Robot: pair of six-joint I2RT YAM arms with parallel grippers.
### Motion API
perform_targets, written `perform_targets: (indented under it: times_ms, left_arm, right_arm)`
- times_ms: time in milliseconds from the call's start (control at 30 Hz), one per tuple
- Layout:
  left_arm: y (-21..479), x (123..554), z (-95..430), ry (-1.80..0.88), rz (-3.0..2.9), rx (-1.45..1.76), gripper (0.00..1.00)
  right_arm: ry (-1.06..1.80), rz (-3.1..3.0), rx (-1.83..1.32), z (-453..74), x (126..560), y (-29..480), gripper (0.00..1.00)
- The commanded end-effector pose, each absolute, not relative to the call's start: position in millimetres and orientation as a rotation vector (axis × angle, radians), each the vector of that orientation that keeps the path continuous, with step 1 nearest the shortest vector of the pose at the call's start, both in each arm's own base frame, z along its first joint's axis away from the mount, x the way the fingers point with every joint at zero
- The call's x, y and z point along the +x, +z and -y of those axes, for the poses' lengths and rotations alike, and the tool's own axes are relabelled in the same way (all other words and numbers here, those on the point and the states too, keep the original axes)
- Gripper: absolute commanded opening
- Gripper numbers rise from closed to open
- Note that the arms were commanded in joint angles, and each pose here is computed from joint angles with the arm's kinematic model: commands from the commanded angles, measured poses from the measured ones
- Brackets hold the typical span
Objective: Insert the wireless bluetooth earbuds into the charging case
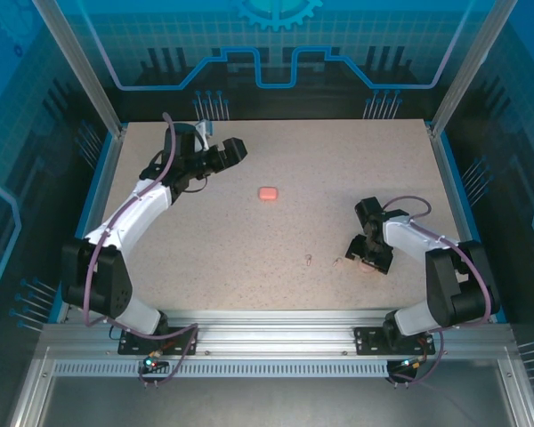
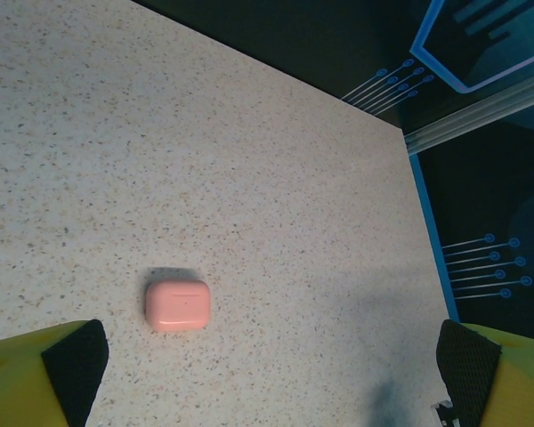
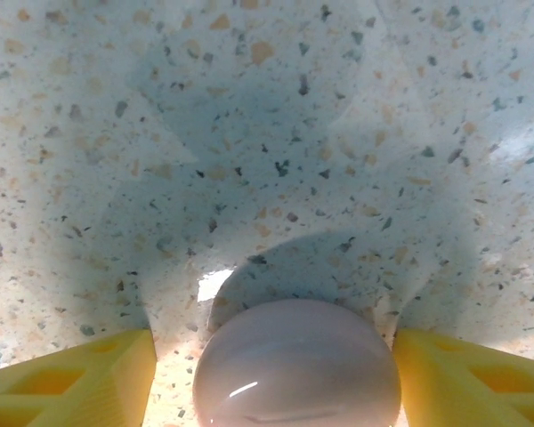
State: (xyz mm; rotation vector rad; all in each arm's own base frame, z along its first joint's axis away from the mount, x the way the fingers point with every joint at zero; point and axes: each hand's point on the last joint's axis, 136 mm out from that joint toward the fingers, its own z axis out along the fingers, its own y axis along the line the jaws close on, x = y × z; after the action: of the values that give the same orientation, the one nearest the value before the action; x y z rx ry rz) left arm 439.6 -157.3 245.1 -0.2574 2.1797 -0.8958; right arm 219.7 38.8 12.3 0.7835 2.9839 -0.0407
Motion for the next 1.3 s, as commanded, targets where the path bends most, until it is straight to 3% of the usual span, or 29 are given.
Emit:
perform_targets:
  times_ms: [0,200,467,833,1033,1267]
  left_arm:
    - [263,433,163,-0.95,-2.15,-0.215,0.99]
    - [271,428,168,-0.982,-2.143,-0.157,0.99]
    - [276,426,175,-1.032,-2.159,-0.08,0.99]
    - [246,430,168,-1.058,-2.165,-0.268,0.99]
    - [207,422,164,-1.061,-2.211,-0.363,0.99]
    - [174,400,161,-1.124,-2.143,-0.401,0.99]
  right_arm:
    - [-0.076,-2.986,0.819,-31,212,10,0.69]
    - [-0.087,-2.98,0.814,-26,213,9,0.63]
    - [-0.009,-2.957,0.81,-28,219,14,0.41]
    - [0.26,-2.803,0.657,-58,261,87,0.4]
    - [0.32,-2.798,0.523,-112,303,112,0.41]
    - [0.351,-2.868,0.466,-192,341,97,0.41]
